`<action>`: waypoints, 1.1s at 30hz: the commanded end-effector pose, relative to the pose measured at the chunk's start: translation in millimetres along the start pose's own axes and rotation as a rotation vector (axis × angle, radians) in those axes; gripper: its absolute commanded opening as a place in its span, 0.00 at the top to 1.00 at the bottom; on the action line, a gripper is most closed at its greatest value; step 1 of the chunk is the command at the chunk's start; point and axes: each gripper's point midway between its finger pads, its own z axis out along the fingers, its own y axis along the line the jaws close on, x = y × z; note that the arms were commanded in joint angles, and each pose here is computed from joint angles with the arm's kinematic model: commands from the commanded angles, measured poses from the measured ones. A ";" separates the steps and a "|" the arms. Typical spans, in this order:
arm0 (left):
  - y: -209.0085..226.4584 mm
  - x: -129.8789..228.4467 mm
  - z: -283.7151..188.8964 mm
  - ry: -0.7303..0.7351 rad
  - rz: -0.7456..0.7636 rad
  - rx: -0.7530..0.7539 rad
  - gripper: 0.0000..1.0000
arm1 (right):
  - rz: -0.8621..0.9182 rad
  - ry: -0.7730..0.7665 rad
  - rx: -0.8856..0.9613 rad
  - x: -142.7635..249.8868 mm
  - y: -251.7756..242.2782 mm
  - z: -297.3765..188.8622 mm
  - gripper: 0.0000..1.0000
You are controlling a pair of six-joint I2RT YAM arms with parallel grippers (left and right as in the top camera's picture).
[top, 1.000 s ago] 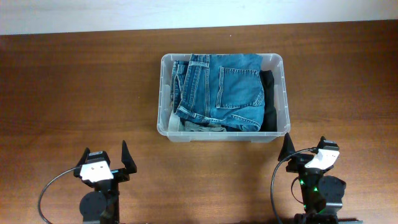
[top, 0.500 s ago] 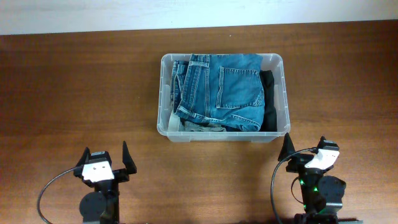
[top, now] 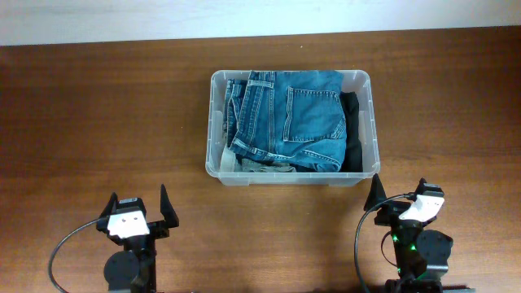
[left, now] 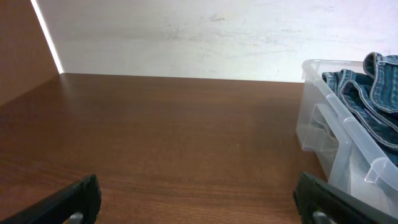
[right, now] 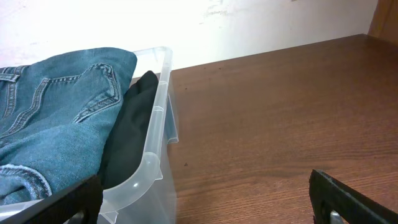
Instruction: Pack container
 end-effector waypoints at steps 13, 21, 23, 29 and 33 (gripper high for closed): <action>-1.1 1.3 0.0 -0.004 0.018 0.008 0.00 | -0.002 -0.001 0.016 1.2 -3.6 -0.2 0.01; -1.1 1.3 0.0 -0.004 0.018 0.008 0.01 | -0.002 -0.001 0.016 1.2 -3.6 -0.2 0.01; -1.2 1.3 0.0 -0.004 0.018 0.008 0.01 | -0.002 -0.001 0.016 1.2 -3.6 -0.2 0.01; -1.1 1.3 0.0 -0.004 0.018 0.008 0.01 | -0.002 -0.001 0.016 1.2 -3.6 -0.2 0.01; -1.1 1.3 0.0 -0.004 0.018 0.008 0.01 | -0.002 -0.001 0.016 1.2 -3.6 -0.2 0.01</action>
